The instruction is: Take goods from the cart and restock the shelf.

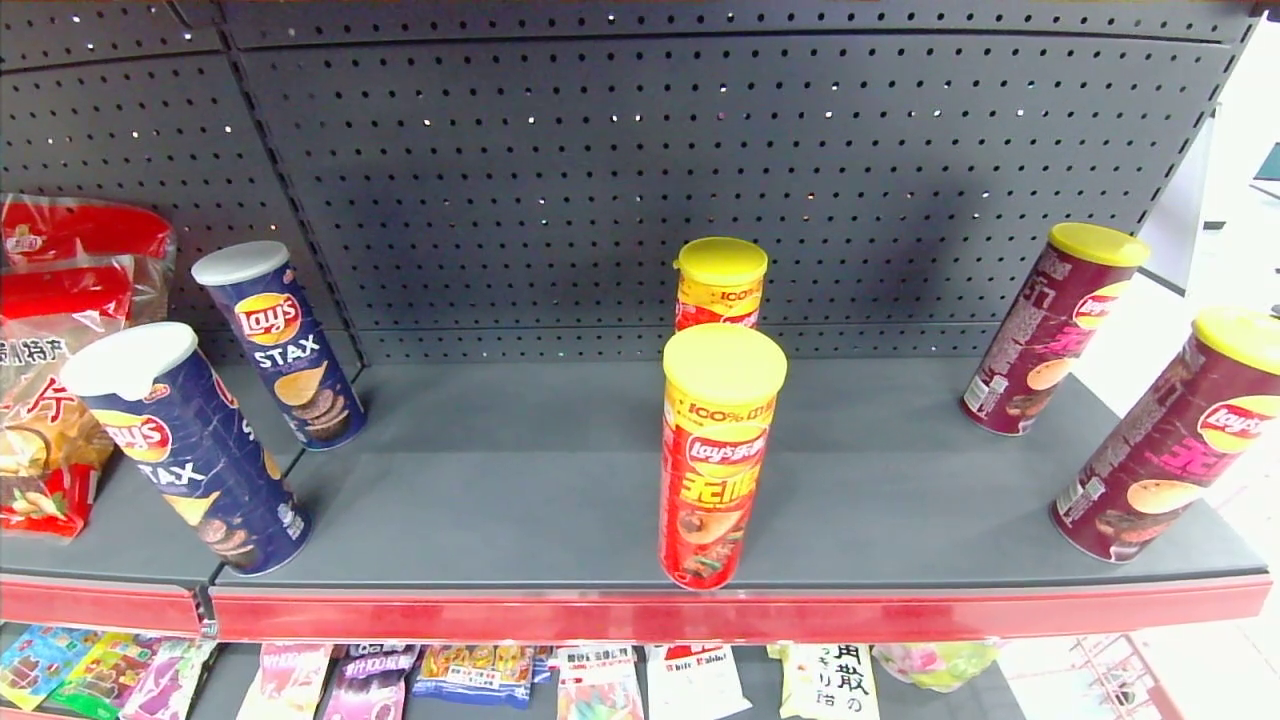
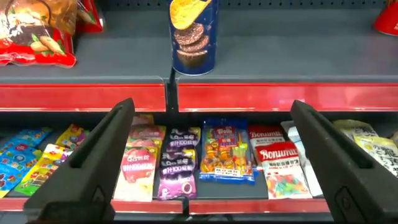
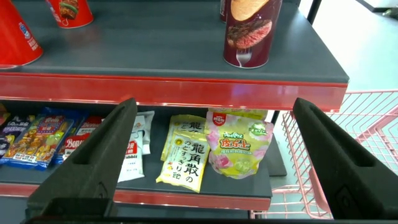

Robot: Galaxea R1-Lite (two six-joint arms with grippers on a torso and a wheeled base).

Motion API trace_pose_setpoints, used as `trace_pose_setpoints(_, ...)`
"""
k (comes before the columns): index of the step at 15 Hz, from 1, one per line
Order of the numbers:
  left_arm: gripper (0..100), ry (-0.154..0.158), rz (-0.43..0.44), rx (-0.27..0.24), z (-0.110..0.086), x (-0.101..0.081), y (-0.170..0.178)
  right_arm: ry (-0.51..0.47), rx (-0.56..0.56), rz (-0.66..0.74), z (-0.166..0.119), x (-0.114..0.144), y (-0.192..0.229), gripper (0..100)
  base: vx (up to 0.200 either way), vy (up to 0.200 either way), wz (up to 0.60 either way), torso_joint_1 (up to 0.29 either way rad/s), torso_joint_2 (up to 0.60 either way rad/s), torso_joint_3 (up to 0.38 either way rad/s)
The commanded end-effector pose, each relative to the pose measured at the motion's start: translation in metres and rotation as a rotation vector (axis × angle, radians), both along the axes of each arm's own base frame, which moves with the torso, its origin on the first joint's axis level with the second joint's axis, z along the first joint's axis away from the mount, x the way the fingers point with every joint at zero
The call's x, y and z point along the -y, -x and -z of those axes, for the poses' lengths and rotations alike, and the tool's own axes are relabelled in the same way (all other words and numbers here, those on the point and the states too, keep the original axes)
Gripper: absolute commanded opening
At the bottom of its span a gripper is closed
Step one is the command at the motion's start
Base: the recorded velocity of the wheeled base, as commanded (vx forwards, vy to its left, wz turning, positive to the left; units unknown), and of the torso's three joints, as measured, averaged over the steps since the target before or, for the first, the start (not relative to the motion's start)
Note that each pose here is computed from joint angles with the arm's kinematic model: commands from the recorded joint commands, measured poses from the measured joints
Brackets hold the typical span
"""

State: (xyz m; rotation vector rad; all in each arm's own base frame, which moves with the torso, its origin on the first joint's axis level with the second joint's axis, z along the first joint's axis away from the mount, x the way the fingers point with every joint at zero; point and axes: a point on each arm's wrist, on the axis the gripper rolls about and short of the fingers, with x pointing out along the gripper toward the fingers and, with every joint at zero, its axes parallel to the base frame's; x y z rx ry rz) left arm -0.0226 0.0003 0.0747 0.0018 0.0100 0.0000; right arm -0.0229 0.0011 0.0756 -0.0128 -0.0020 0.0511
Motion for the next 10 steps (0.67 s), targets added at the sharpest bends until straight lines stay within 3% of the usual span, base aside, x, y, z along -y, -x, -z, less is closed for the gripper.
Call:
trace_pose_setpoints(1,100,0.000,0.000,0.001,0.0000,0.0000,0.0001,0.000,0.000,0.000,0.0000,0.0000,0.0000,100,0.000,0.000,0.00,0.000,0.00,0.000)
trace_pose_setpoints(10,100,0.000,0.000,0.001,0.0000,0.0000,0.0001,0.003,0.000,0.007,0.0000,0.0001,0.0000,100,0.000,0.000,0.00,0.000,0.00,0.000)
